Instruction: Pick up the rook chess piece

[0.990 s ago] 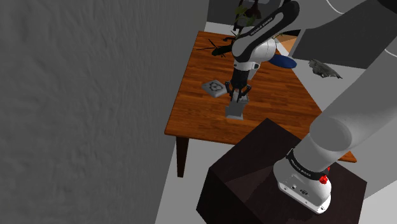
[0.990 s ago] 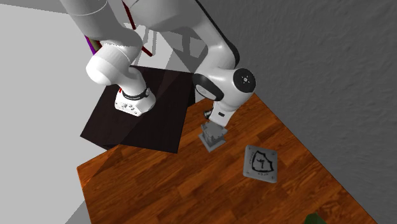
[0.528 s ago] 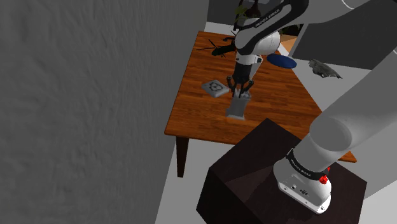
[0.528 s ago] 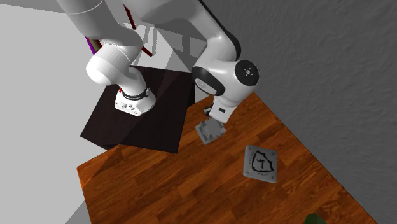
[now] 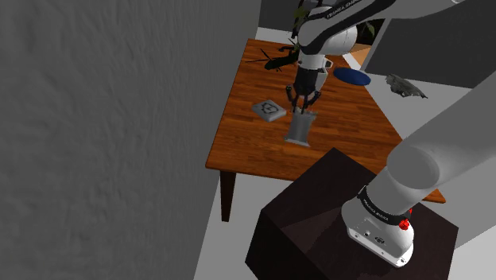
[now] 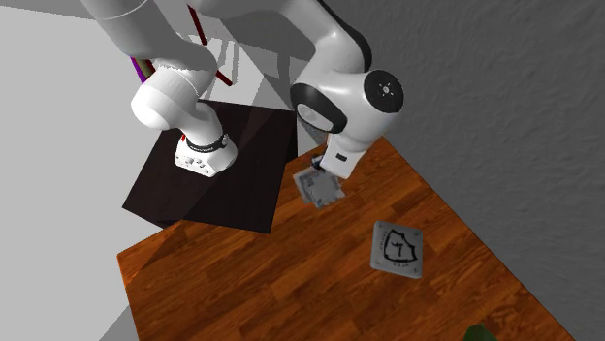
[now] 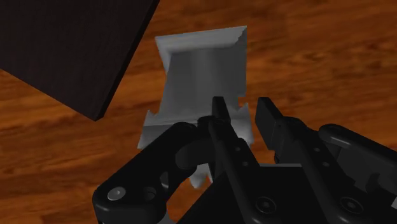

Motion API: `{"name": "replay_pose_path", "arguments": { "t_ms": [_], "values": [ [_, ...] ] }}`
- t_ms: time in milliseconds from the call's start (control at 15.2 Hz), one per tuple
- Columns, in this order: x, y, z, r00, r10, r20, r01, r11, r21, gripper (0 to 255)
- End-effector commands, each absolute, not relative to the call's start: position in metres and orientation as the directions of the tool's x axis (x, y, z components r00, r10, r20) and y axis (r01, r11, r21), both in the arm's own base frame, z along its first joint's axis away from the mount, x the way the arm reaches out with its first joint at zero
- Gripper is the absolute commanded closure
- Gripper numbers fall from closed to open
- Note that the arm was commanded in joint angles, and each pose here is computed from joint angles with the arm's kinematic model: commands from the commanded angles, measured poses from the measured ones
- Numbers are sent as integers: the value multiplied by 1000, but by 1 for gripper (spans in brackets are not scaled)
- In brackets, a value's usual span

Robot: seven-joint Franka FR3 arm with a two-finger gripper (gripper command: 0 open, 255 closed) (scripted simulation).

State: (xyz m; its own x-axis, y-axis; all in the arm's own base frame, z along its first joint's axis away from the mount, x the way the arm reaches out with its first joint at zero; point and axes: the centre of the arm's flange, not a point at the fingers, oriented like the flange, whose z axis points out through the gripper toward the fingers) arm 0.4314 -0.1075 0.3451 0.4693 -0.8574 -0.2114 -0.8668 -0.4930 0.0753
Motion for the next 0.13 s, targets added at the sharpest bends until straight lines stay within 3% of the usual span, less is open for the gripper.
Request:
{"name": "replay_pose_path", "arguments": {
  "t_ms": [0, 66],
  "values": [
    [432, -108, 352, 469, -857, -211, -867, -493, 75, 255],
    [432, -108, 352, 469, -857, -211, -867, -493, 75, 255]
  ]
}}
